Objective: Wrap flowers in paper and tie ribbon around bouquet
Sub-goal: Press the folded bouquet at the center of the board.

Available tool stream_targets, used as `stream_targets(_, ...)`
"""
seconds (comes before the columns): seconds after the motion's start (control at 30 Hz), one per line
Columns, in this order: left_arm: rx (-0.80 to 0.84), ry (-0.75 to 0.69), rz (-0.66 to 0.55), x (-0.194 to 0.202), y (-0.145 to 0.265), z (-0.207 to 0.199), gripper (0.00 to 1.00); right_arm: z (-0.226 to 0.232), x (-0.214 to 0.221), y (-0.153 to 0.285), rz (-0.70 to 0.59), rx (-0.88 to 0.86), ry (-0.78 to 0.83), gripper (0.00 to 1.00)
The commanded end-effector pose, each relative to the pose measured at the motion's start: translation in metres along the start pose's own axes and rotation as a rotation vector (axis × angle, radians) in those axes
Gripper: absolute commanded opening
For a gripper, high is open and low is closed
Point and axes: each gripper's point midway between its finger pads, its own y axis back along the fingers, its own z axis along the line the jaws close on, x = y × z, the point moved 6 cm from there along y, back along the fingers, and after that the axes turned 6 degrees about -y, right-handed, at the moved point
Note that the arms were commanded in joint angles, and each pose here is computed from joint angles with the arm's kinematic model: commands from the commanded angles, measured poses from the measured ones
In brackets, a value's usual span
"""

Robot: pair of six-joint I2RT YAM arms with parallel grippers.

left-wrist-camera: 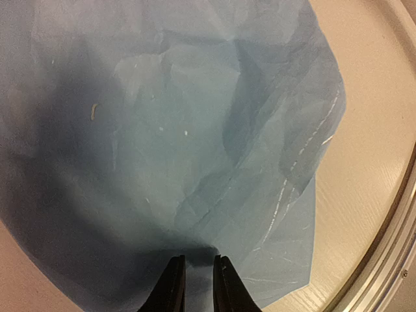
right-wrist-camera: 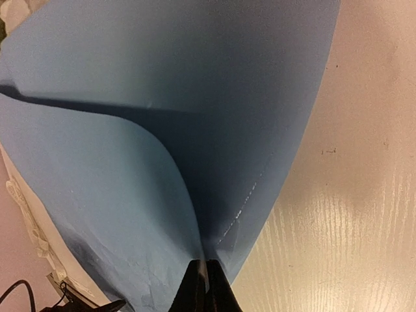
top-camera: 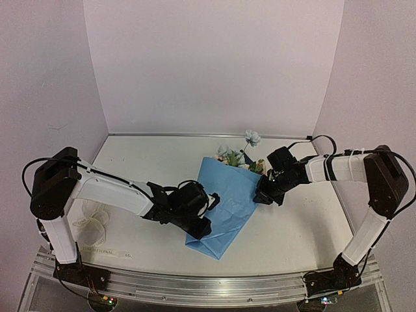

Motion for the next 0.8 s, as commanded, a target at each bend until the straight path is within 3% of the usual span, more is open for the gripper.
stream_targets(0.0, 0.040, 0.007, 0.012, 0.008, -0.011, 0.000, 0.15, 0.001, -0.005, 0.000, 0.004, 0.024, 0.013, 0.00)
stream_targets(0.3, 0.065, 0.039, 0.063, 0.029, -0.020, 0.002, 0.10, 0.000, -0.016, -0.017, 0.047, 0.052, -0.017, 0.00)
stream_targets(0.53, 0.131, 0.056, 0.039, 0.010, -0.032, -0.014, 0.09, 0.006, -0.036, -0.026, 0.079, 0.037, -0.057, 0.00)
stream_targets(0.7, 0.147, 0.094, 0.037, -0.005, -0.044, -0.021, 0.09, 0.008, -0.041, -0.009, 0.101, 0.057, -0.043, 0.00)
stream_targets(0.77, 0.132, 0.121, 0.037, -0.011, -0.048, -0.022, 0.09, 0.011, -0.039, 0.005, 0.111, 0.068, -0.022, 0.06)
